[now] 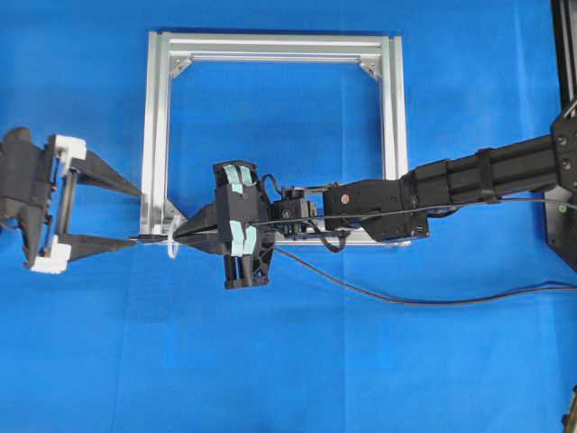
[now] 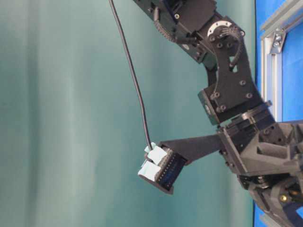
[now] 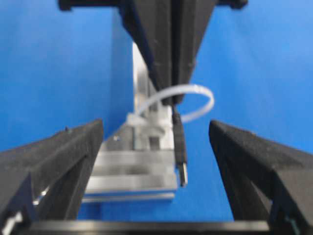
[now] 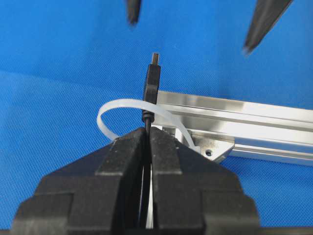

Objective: Insert the wire through the string loop located on the left side.
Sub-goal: 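Swing the left gripper out and around to the left of the loop, then open the left gripper and close it on the plug past the loop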

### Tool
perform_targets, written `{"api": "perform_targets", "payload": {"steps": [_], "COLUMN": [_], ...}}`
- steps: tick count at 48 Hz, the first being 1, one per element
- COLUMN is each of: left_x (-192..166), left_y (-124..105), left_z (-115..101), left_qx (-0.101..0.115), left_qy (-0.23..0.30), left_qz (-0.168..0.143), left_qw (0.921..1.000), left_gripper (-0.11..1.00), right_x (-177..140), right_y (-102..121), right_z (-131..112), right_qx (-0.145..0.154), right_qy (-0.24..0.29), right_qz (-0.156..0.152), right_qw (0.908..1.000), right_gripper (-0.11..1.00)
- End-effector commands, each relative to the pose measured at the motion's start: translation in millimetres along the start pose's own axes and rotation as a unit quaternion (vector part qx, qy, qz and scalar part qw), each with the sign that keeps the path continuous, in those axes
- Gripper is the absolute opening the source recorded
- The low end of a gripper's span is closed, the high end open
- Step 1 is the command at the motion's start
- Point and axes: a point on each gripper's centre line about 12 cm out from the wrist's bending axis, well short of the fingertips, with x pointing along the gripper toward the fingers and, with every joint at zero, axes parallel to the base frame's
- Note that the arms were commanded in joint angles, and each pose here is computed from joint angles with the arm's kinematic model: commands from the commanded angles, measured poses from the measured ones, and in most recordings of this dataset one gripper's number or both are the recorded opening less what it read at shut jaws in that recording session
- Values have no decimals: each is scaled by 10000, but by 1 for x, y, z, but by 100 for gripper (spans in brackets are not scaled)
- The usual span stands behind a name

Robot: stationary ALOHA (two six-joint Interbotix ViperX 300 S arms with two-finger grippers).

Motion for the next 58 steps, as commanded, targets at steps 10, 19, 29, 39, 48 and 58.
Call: {"api": "perform_targets", "payload": {"steps": [10, 19, 29, 39, 48, 58], "left_x": [31, 38, 38, 38, 37, 36], "left_y": [-7, -7, -7, -7, -7, -7], "left_z": [-20, -27, -26, -25, -26, -27], "left_qx": [89, 104, 99, 102, 102, 103], "left_qy": [626, 716, 670, 663, 663, 678], "left_qz": [-89, -70, -64, -72, -72, -71], "left_qw": [9980, 9974, 9977, 9977, 9977, 9976], "left_gripper": [84, 84, 84, 84, 83, 82], "right_x": [-3, -3, -3, -3, -3, -3], "right_y": [0, 0, 0, 0, -1, 0], "right_z": [16, 15, 16, 15, 15, 15], "right_qx": [27, 27, 27, 27, 30, 27], "right_qy": [-200, -185, -185, -178, -178, -178], "right_qz": [-1, -3, -3, -3, -11, -3], "right_qw": [9998, 9998, 9998, 9998, 9998, 9998], "right_gripper": [-10, -10, -10, -10, -10, -10]}}
